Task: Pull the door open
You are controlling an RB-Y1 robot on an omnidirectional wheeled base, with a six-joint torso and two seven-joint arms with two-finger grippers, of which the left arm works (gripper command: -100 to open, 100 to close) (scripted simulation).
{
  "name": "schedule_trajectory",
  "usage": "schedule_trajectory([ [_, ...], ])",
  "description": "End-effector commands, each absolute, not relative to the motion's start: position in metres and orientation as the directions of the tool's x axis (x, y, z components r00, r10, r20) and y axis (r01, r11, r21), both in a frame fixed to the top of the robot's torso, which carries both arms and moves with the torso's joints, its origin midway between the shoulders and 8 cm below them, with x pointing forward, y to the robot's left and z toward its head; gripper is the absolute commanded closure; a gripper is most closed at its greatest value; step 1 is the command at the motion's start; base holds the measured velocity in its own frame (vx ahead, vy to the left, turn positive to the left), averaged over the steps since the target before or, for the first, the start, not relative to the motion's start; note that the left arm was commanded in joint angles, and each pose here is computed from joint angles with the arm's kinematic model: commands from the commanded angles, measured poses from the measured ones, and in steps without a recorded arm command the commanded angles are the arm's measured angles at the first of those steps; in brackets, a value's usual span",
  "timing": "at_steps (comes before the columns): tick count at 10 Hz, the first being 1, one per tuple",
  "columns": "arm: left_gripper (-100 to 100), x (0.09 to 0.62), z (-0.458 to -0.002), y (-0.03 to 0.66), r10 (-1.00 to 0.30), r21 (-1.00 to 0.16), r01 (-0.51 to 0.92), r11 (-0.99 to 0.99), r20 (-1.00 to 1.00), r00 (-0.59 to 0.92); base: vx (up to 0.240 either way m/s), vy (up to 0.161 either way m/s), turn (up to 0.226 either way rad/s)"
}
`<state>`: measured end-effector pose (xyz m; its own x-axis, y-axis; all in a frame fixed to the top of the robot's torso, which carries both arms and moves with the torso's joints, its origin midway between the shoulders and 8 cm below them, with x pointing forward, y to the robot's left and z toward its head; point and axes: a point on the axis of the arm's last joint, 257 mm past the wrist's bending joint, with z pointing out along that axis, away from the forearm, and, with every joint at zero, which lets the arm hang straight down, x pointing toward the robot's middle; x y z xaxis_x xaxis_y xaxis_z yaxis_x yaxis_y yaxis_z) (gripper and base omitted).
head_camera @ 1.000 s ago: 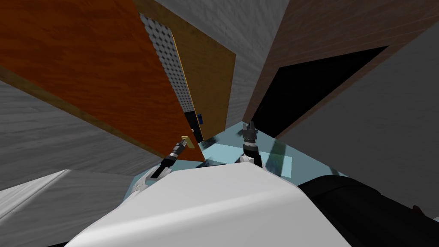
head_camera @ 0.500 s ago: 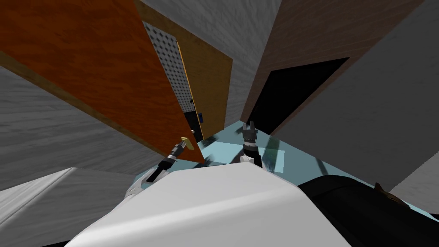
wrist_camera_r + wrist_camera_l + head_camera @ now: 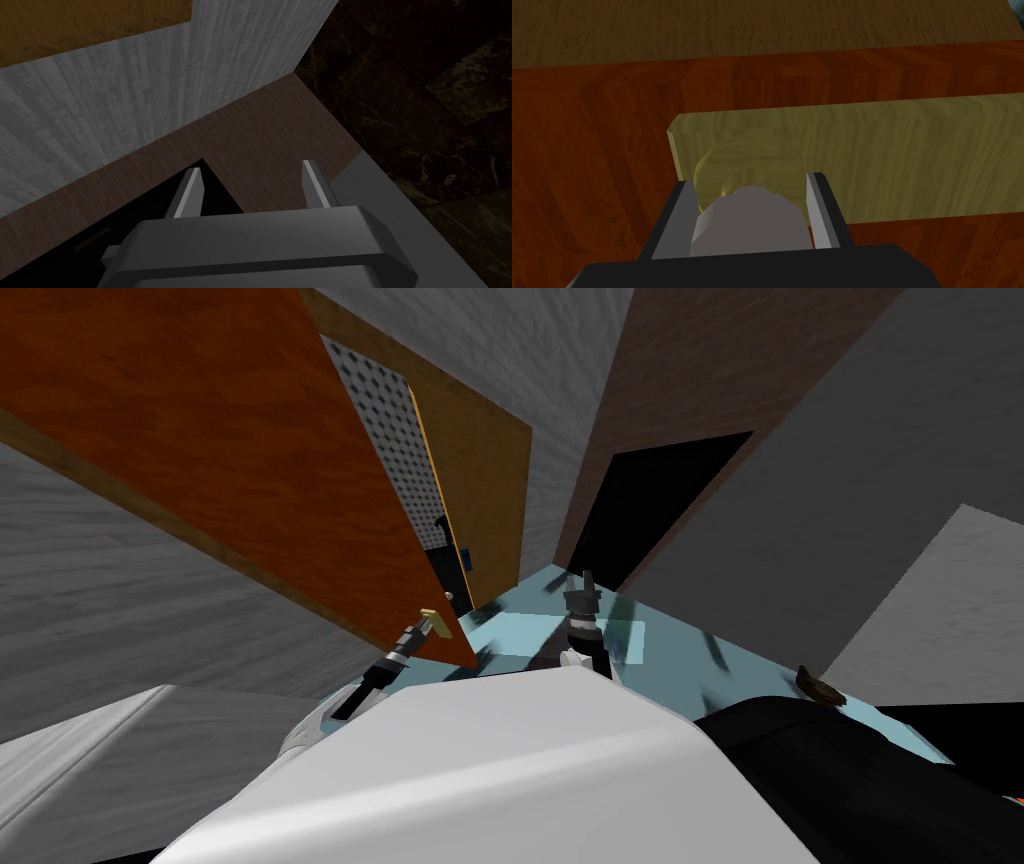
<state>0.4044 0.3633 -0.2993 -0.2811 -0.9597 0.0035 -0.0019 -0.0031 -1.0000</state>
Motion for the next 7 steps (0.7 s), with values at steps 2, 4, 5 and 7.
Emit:
schedule_trajectory([
  [2, 100, 0.398, -0.297, 0.368, -0.955, -1.000, -0.001, 0.000, 0.000, -0.296, -0.160, 0.099, -0.106],
  [4, 100, 0.394, -0.297, 0.370, -0.951, -1.000, 0.000, 0.000, 0.000, -0.308, -0.184, 0.092, -0.118],
  [5, 100, 0.393, -0.296, 0.370, -0.950, -1.000, 0.000, 0.000, 0.000, -0.313, -0.167, 0.088, -0.080],
  [7, 100, 0.389, -0.300, 0.368, -0.946, -1.000, -0.006, -0.002, 0.003, -0.323, -0.107, 0.046, -0.065],
])
